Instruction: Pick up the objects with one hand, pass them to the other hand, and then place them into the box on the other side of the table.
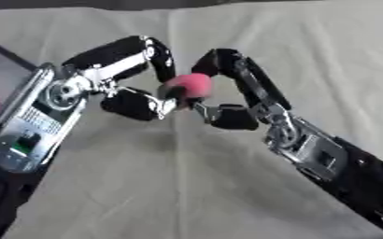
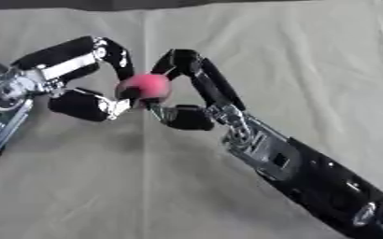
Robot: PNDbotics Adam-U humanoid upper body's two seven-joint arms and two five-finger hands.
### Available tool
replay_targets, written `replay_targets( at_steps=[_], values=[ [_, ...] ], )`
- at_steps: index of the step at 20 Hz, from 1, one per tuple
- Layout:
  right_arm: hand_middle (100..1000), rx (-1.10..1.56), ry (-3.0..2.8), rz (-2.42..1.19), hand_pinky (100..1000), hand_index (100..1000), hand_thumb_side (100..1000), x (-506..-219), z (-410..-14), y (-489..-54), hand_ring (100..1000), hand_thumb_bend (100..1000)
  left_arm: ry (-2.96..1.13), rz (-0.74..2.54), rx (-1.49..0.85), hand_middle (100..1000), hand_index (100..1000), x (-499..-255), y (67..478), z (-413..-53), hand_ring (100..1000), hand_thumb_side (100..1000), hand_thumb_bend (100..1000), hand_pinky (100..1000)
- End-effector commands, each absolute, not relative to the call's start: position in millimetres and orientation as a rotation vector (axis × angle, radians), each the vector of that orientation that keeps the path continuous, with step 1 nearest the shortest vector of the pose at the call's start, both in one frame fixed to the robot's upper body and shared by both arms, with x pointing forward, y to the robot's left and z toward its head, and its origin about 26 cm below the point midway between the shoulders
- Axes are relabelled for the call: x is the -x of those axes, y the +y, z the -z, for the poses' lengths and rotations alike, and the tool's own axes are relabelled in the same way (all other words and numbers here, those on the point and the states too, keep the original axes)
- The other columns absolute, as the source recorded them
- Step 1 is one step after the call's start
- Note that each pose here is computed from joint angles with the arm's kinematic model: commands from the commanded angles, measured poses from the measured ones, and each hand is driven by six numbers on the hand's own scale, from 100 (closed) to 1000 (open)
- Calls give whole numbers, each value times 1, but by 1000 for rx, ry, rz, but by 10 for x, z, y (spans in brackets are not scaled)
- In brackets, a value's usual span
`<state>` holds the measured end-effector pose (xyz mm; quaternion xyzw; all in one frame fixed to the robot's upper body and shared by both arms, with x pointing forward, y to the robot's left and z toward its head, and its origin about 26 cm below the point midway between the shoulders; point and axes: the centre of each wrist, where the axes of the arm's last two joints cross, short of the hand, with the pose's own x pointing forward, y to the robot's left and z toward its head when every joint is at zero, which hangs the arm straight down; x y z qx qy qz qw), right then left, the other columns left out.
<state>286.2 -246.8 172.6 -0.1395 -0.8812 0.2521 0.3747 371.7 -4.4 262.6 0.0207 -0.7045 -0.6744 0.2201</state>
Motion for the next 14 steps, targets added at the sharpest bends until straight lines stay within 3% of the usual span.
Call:
replay_targets(
  at_steps=[1,9,14],
  values=[
    [591,398,-2274,-631,635,584,100,-2858,-1801,-2490,716,394,-1973,1869,-83,509,399,-3712,-22,-2688,592,187,100,953],
    [600,405,-2284,-620,643,632,100,-2855,-1790,-2483,739,564,-1989,1838,-122,475,370,-3732,-10,-2674,568,100,100,918],
    [617,403,-2291,-609,655,668,100,-2854,-1785,-2481,755,596,-1986,1813,-137,453,368,-3750,-1,-2661,534,100,100,905]
  ],
)
